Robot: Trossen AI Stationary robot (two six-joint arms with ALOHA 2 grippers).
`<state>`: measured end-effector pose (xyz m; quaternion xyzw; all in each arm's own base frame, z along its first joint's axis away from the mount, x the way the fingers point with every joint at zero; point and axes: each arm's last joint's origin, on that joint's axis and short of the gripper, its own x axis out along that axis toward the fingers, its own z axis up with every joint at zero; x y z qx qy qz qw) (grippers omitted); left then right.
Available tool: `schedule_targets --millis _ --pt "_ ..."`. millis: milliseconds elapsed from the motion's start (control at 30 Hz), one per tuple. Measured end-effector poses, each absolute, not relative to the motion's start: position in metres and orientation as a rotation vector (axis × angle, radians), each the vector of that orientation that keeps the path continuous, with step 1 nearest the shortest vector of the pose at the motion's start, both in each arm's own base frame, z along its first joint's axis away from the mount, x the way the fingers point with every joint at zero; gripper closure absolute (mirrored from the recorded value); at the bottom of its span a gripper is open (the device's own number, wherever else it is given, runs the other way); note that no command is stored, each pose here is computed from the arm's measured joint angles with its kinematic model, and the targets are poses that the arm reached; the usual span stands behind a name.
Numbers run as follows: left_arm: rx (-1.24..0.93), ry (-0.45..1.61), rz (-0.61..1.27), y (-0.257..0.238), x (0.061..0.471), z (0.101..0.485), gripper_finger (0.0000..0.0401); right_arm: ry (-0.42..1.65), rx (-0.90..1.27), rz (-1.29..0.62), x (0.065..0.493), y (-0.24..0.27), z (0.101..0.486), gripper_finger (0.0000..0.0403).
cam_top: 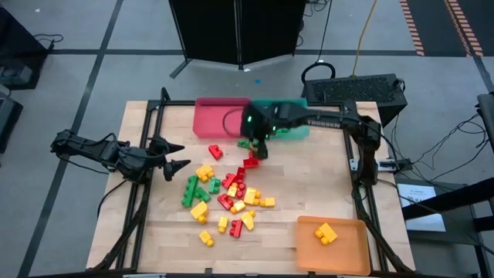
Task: Sort blocks
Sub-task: Put the red game piece into the red bin
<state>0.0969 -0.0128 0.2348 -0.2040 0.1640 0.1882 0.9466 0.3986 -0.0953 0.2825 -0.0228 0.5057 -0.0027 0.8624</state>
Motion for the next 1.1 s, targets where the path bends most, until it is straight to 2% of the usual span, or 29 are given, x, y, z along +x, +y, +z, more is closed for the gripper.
schedule_targets --millis 133,567,767,833,900,1067,1100 --pt "-0.41 0.345 0.386 -0.013 0.096 0.234 0.004 1.091 -0.169 0.077 0.413 -0.064 0.267 0.0124" --pt "-0.41 0.375 0.363 -0.013 0.096 0.232 0.004 1.273 -0.134 0.14 0.442 -0.04 0.185 0.0124" --pt "-0.409 0.379 0.362 -0.013 0.096 0.232 0.004 1.349 -0.076 0.073 0.446 -0.045 0.155 0.0134" --pt "-0.409 0.379 0.362 -0.013 0.096 0.232 0.004 1.362 -0.068 0.051 0.445 -0.046 0.153 0.016" --pt "-0.408 0.381 0.362 -0.013 0.095 0.231 0.004 1.353 -0.068 0.035 0.446 -0.047 0.153 0.0205" --pt "-0.406 0.386 0.363 -0.013 0.095 0.231 0.004 1.363 -0.051 0.012 0.446 -0.047 0.157 0.037" --pt "-0.405 0.386 0.363 -0.013 0.095 0.231 0.004 1.366 -0.052 0.011 0.446 -0.047 0.159 0.0383"
